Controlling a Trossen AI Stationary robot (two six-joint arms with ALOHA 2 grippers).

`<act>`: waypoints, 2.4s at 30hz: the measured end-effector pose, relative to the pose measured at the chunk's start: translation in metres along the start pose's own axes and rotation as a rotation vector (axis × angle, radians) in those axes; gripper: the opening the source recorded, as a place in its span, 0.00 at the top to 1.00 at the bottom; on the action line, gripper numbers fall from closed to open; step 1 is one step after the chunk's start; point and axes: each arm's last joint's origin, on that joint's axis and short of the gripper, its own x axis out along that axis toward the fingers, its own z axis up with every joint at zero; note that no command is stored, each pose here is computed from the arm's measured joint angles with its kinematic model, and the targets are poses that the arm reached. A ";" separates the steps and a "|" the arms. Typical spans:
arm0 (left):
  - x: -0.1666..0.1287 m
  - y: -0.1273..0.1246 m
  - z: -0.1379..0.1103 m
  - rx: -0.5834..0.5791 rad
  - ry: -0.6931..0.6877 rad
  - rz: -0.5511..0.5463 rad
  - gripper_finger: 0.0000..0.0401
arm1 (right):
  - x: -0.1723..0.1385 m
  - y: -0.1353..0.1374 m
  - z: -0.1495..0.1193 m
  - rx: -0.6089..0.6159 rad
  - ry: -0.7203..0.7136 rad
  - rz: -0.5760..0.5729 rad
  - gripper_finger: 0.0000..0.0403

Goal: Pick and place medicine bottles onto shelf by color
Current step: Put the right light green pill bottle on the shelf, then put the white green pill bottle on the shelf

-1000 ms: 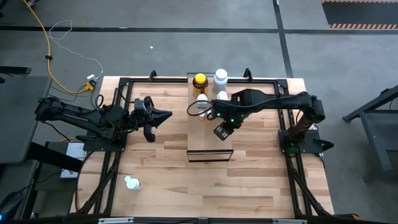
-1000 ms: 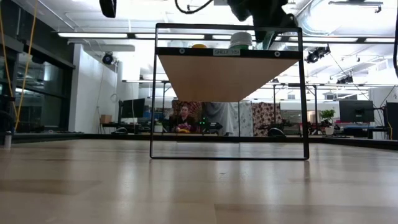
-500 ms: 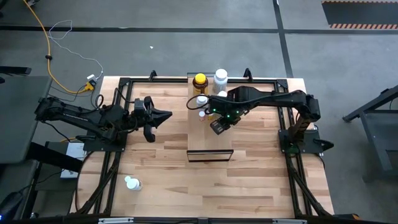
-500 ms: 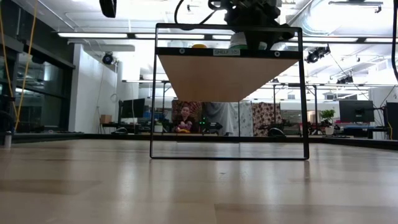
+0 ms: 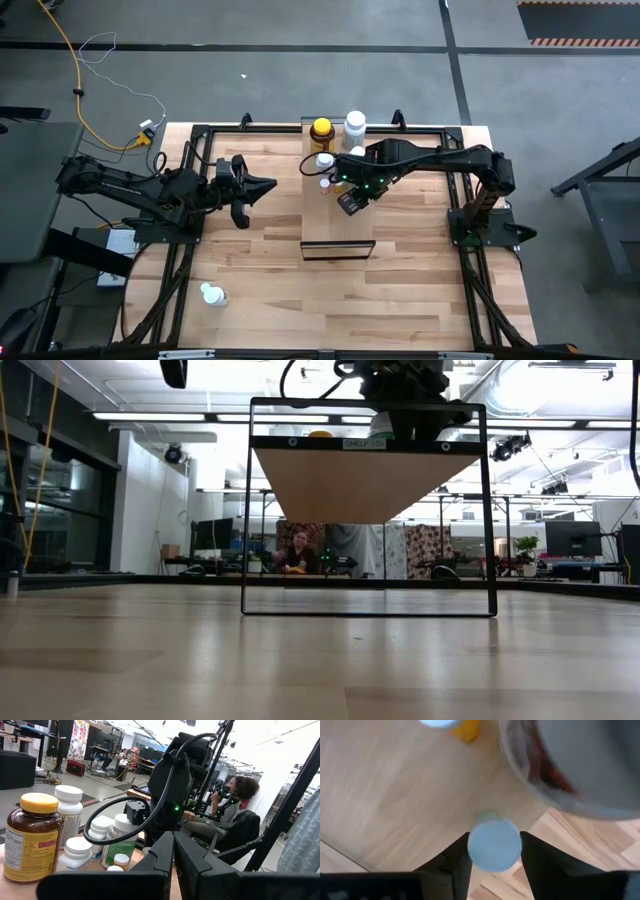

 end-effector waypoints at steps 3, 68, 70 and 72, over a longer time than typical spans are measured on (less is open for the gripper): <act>0.000 0.000 0.000 0.000 0.000 0.000 0.99 | 0.000 0.001 0.002 0.000 -0.026 0.000 0.59; 0.000 -0.001 0.000 -0.011 0.011 -0.033 0.99 | -0.020 -0.085 -0.151 -0.624 -1.062 0.466 0.99; 0.000 -0.001 0.000 0.001 0.011 -0.036 0.99 | -0.020 -0.085 -0.150 -0.620 -1.061 0.466 1.00; 0.000 -0.001 0.000 0.010 0.011 -0.036 0.99 | -0.020 -0.085 -0.150 -0.621 -1.057 0.474 0.99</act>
